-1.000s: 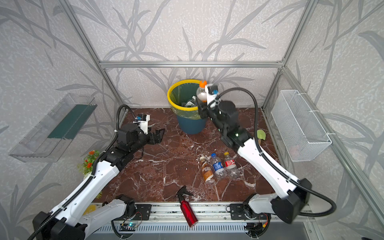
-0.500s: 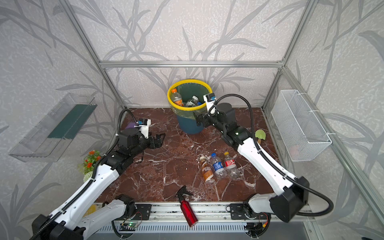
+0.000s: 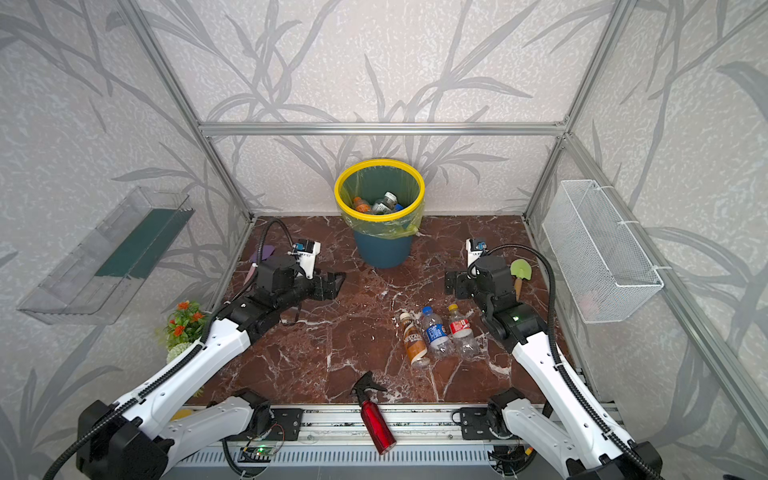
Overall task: Throw the plastic bottles in the bin
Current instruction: 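Reach the left gripper toward the brown Nescafe bottle while the right approaches the yellow-capped bottle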
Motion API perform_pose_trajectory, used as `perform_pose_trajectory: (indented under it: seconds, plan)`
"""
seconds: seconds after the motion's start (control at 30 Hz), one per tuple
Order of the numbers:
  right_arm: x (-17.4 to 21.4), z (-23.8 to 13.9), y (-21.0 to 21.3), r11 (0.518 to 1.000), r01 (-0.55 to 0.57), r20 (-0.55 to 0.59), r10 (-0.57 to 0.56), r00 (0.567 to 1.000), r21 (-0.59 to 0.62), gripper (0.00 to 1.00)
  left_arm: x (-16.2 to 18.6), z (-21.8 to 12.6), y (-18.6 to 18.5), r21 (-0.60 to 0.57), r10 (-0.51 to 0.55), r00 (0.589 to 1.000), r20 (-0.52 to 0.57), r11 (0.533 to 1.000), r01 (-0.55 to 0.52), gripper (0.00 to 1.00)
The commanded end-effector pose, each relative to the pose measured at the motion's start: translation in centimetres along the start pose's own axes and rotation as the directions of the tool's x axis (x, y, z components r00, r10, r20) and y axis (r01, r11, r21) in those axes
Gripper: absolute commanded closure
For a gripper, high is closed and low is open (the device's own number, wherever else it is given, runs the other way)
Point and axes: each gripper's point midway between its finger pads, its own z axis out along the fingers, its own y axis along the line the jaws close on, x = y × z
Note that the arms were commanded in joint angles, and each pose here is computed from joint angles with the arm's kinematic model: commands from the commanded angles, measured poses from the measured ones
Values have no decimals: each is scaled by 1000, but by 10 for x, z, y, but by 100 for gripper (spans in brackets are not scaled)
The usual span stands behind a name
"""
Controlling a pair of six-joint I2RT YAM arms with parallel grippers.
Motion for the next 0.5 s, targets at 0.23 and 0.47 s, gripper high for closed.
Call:
perform_pose_trajectory:
  seconds: [0.23,0.47]
  plan:
    - [92,3,-10,992,-124,-362,124,924,22,1,4,7,-10,21,-19,1000,-15,1000,19,11]
    - [123,10,-11,989,-144,-434,146,889,39,2,47,21,-30,99,-69,986,-150,992,84,8]
